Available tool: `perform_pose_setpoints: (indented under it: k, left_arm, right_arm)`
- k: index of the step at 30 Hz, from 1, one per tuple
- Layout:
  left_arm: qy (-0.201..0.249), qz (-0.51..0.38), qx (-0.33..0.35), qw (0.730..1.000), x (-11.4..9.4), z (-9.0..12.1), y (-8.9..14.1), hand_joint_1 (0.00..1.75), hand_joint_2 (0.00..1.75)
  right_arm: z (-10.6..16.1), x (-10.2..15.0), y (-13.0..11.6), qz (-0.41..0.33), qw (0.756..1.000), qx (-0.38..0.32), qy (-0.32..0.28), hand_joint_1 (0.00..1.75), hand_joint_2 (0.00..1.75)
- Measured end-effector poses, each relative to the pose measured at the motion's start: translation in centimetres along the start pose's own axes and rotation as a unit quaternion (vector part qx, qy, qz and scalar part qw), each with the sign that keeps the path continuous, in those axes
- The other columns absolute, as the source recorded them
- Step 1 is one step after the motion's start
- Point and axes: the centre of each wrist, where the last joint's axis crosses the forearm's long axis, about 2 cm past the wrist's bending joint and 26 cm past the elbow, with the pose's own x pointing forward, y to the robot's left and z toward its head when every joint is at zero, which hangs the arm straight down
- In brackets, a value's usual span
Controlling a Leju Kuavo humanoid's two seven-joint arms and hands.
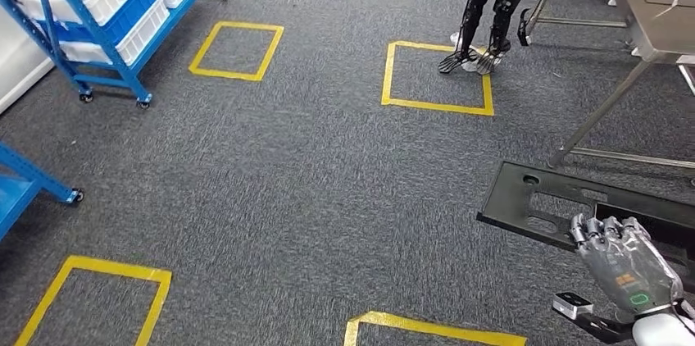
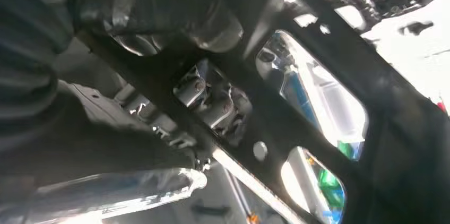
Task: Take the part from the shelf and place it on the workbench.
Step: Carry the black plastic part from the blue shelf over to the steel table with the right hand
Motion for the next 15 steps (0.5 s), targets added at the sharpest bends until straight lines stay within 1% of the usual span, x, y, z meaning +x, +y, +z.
perform_pose_setpoints:
  k: [6,15]
  left_arm:
    - [0.009,-0.001,-0.001,1.000,0.0,0.0,0.0,0.00,1.75]
    - [0.013,-0.001,0.000,1.000,-0.3,-0.1,0.1,0.00,1.75]
  right_arm:
    - [1.0,0.0,1.2,-0.009,0.999,0.027,0.022,1.75,1.75]
    - [1.3,-0.6,1.6,-0.015,0.998,0.040,0.056,1.75,1.75]
